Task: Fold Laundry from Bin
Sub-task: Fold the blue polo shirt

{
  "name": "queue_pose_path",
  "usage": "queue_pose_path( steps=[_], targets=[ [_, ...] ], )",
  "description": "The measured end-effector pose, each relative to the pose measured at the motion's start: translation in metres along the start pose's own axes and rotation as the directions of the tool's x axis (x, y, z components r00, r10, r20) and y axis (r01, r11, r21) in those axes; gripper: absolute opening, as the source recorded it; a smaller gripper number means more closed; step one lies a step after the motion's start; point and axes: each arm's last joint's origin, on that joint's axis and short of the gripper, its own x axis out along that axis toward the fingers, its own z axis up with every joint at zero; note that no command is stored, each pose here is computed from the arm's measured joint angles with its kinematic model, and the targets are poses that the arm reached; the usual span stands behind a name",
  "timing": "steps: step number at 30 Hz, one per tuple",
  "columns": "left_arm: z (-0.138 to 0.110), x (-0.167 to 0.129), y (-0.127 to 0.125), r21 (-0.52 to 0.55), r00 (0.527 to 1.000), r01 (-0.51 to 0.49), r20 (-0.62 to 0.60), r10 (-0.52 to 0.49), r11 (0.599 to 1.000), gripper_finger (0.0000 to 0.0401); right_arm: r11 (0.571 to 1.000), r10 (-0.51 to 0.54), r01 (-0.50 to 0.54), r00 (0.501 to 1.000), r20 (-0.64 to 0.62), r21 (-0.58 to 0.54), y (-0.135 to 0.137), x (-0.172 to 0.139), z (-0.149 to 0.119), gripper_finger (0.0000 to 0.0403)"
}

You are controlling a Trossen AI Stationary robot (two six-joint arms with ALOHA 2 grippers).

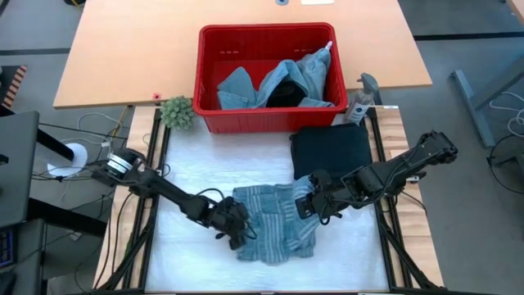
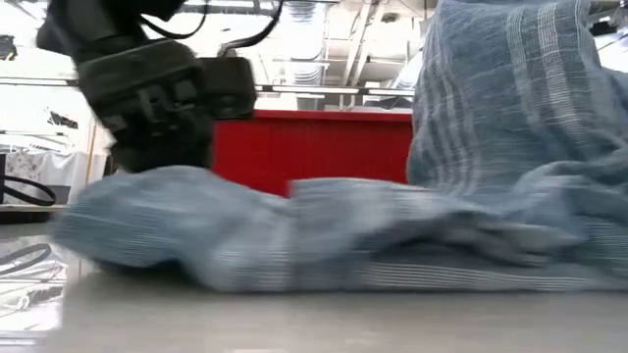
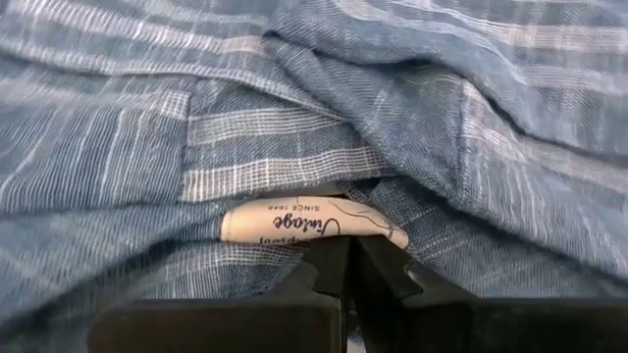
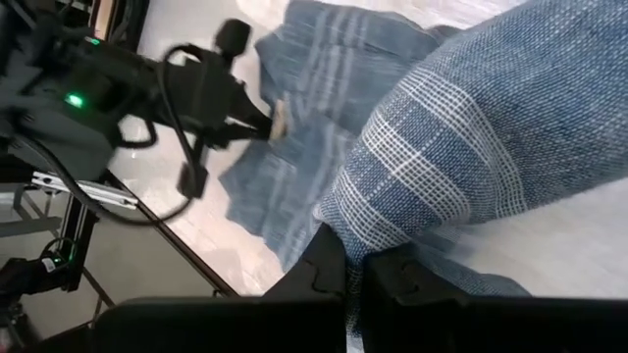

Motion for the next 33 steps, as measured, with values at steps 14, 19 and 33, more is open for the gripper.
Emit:
queue_pose_path(
  steps=[14, 19, 33],
  targets=[
    [0.058, 0.022, -0.018, 0.095, 0.996, 0.056, -0.071, -0.049, 0.994, 0.0, 1.0, 0.019, -0.02, 0.999, 0.04, 0.006, 0.002, 0.0, 0.001, 0.0027],
    [0.086, -0.017, -0.025, 0.065, 0.986, 0.097, -0.141, -0.087, 0.993, 0.0, 1.0, 0.004, -0.004, 1.0, 0.023, -0.017, 0.006, 0.015, -0.004, 0.0027],
    [0.11, -0.129, -0.022, 0.053, 0.991, 0.063, -0.123, -0.056, 0.997, 0.0, 0.992, 0.091, -0.101, 0.989, -0.119, -0.078, 0.031, 0.084, -0.017, 0.0027]
  ],
)
